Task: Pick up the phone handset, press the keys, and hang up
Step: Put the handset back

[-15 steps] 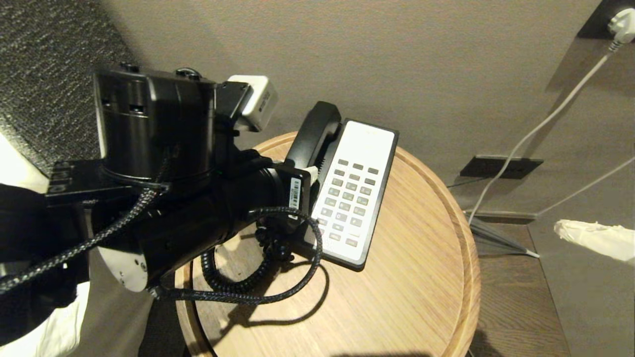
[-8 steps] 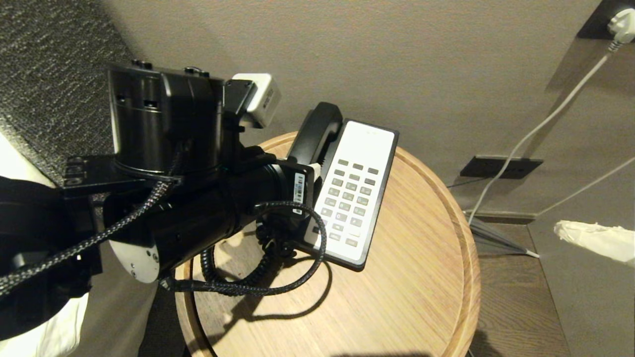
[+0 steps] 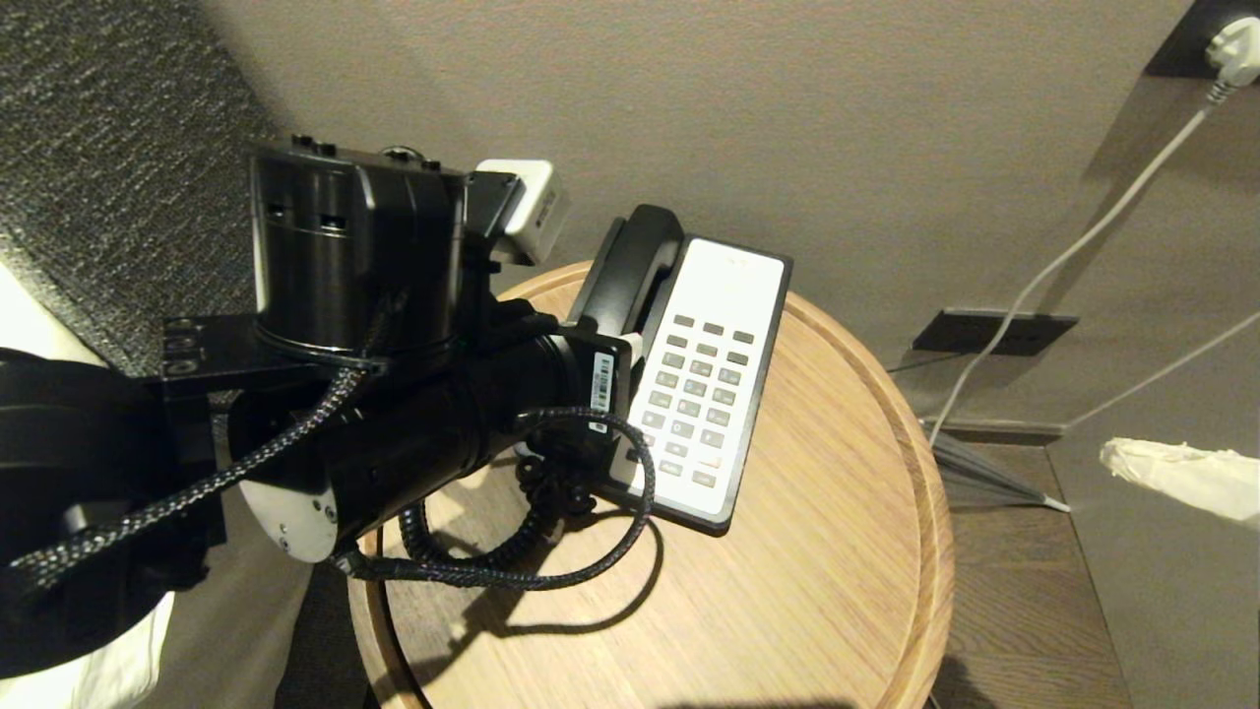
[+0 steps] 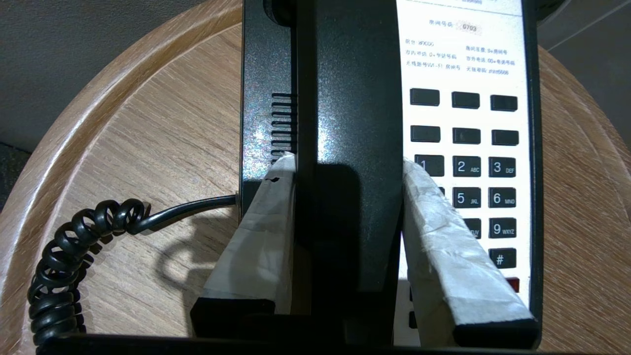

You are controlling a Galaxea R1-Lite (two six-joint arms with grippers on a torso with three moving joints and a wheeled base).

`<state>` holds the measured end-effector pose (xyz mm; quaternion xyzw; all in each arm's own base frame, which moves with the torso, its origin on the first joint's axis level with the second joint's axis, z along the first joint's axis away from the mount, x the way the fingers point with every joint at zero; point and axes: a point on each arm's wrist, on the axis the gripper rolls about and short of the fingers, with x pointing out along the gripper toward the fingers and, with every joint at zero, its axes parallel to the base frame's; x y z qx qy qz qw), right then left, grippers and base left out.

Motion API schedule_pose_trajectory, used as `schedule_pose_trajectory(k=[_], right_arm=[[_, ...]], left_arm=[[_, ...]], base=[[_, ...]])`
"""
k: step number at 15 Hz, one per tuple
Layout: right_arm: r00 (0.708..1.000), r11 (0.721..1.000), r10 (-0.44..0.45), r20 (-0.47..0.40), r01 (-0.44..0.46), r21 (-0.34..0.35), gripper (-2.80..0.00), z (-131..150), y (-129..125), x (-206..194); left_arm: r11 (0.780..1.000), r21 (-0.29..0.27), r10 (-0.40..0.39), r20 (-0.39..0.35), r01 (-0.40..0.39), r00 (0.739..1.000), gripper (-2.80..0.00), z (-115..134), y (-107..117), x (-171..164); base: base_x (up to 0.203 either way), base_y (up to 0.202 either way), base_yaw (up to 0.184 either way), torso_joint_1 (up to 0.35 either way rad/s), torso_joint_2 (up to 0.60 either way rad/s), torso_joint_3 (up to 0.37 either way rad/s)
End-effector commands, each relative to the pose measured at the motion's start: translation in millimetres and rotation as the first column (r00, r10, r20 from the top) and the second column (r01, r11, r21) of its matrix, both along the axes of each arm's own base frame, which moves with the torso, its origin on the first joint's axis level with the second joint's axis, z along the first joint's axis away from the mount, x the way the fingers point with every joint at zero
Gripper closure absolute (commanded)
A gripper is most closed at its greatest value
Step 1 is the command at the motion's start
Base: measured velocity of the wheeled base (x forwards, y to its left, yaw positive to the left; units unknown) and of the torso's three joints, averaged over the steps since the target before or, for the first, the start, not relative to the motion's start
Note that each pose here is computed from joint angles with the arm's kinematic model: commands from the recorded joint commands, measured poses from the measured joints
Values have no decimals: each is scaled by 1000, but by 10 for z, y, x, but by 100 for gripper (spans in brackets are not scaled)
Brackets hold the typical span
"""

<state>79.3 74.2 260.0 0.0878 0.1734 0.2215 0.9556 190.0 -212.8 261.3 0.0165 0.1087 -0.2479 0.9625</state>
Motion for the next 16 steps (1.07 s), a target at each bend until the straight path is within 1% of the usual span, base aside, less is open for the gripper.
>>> schedule_pose_trajectory(k=[1, 5, 9, 11, 13, 16], right_arm=[[1000, 1000, -2, -5, 2, -3, 0, -19, -5, -4], [1000, 1000, -2, -8, 2, -6, 0, -31, -7, -7], [1000, 1000, -4, -24, 3, -24, 0, -137, -33, -31], [1000, 1000, -4, -28, 3, -29, 0, -175, -53, -50], [1000, 1000, -3, -26, 2, -28, 0, -169, -53, -50], [1000, 1000, -2, -17, 2, -20, 0, -138, -68, -64]], left_arm=[[1000, 1, 1, 2, -1, 1000, -280, 2, 1, 4], [1000, -6, 9, 14, -9, 1000, -280, 31, 21, 5], [1000, -25, 12, 29, -11, 1000, -280, 95, 92, -54], [1000, -24, 13, 29, -13, 999, -280, 99, 117, -76], [1000, -18, 15, 24, -15, 1000, -280, 76, 103, -59], [999, -26, 19, 32, -18, 999, -280, 110, 122, -69]], base=[[0, 0, 0, 0, 0, 0], [0, 0, 0, 0, 0, 0], [0, 0, 0, 0, 0, 0], [0, 0, 0, 0, 0, 0], [0, 0, 0, 0, 0, 0], [0, 0, 0, 0, 0, 0]])
